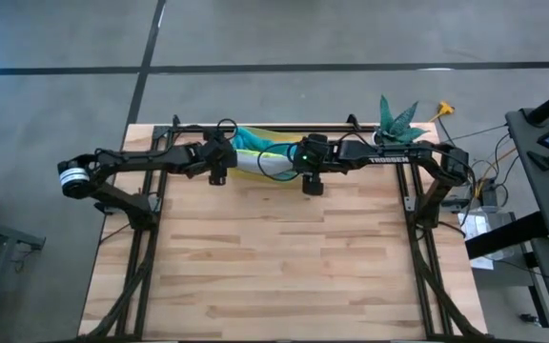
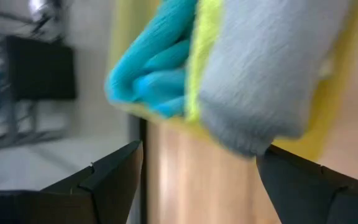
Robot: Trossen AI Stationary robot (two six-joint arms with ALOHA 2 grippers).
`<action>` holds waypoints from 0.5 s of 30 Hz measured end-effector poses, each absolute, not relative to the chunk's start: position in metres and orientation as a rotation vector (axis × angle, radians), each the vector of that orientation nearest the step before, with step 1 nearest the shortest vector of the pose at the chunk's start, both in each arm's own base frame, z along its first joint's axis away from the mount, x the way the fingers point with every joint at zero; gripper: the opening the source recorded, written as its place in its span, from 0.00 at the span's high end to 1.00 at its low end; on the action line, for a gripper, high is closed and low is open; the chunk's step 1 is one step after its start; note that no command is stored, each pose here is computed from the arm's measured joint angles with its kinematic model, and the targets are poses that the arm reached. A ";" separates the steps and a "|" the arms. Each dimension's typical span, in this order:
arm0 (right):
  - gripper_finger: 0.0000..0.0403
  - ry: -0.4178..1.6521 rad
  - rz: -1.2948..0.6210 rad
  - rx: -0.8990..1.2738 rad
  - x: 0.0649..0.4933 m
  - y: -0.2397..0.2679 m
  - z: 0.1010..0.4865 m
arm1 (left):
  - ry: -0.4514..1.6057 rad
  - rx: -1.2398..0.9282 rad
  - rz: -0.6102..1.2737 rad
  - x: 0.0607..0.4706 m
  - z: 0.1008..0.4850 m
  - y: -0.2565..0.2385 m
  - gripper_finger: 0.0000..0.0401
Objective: Roll microfiber towels into tight, uniform cylinder then place into a basket
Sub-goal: Put the rolled gray towel into the yellow bin
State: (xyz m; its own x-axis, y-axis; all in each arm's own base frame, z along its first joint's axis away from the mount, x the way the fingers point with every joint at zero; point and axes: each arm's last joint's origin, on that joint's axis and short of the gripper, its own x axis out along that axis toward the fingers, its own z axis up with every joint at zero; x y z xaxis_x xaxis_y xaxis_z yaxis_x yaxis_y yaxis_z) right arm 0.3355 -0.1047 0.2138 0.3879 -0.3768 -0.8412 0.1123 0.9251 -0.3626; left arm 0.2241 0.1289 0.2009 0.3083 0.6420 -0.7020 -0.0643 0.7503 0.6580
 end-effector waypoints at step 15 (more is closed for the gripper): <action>0.29 1.124 -0.378 -0.327 0.338 -0.104 0.215 | 0.701 0.491 0.418 0.206 0.257 0.107 0.27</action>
State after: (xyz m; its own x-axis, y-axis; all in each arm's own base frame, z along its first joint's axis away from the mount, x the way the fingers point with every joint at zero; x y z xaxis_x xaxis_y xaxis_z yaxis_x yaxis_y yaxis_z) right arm 0.3382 -0.1035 0.2149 0.3808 -0.4517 -0.8068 0.1277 0.8899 -0.4380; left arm 0.2063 0.1072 0.2566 0.6914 0.5174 -0.5043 -0.1982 0.8071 0.5562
